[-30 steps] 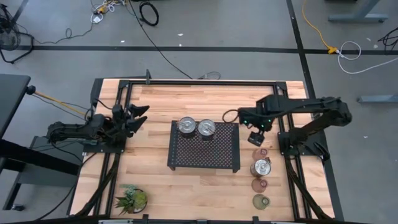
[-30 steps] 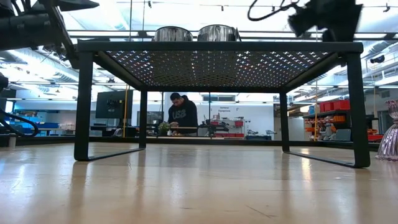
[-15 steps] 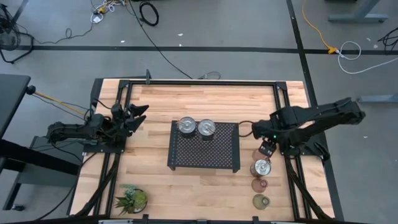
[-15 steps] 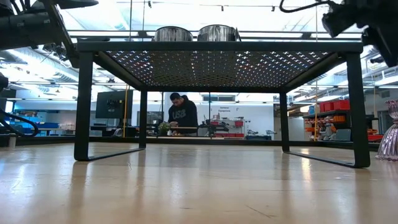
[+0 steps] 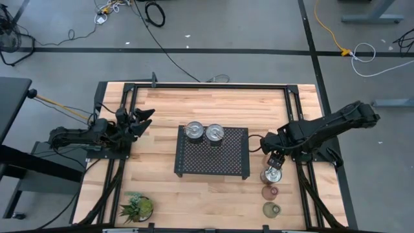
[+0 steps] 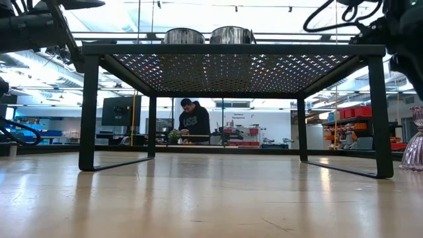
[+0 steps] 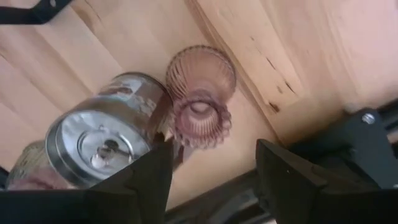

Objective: Pick & Place candle stick holders
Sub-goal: Put the top pink glass candle holder on the shelf

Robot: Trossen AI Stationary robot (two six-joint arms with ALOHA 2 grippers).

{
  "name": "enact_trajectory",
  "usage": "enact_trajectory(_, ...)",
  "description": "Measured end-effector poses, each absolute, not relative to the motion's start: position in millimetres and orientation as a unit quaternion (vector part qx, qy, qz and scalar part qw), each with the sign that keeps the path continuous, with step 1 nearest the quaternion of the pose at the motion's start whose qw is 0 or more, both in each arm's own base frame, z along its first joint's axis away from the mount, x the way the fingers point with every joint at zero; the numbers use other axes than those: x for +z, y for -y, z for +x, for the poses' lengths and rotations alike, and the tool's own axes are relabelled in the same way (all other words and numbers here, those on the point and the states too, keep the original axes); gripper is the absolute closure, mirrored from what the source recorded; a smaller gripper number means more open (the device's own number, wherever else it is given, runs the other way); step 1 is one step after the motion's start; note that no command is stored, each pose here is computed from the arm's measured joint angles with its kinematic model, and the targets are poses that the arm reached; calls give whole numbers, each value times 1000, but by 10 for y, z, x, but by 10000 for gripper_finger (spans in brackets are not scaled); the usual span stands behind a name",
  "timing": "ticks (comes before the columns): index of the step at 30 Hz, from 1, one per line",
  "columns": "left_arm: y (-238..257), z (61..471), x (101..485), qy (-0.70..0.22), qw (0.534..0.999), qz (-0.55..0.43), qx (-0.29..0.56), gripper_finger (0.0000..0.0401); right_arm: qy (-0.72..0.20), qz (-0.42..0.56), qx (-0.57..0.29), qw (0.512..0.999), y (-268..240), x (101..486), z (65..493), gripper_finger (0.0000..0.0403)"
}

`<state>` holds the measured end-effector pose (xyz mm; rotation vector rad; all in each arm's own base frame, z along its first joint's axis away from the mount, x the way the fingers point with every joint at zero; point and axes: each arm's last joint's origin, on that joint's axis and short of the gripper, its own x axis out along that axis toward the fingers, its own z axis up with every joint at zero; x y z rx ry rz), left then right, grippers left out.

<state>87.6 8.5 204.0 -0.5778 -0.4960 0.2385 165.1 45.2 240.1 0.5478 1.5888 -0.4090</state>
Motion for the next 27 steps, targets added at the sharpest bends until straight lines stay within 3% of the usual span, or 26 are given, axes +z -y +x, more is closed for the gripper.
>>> enact_trajectory(15, -85, 877, 2039, 241, 922, -280, 117, 16, -692, 250, -199, 647, -436, 2021, 1610, 187)
enact_trajectory(19, -90, 875, 2038, 243, 920, -281, 126, 16, -696, 260, -193, 641, -442, 2020, 1608, 241)
enact_trajectory(24, -95, 874, 2037, 243, 922, -271, 136, 16, -702, 262, -174, 638, -451, 2027, 1608, 376)
enact_trajectory(27, -98, 872, 2038, 243, 921, -268, 142, 16, -703, 268, -168, 637, -447, 2034, 1614, 380)
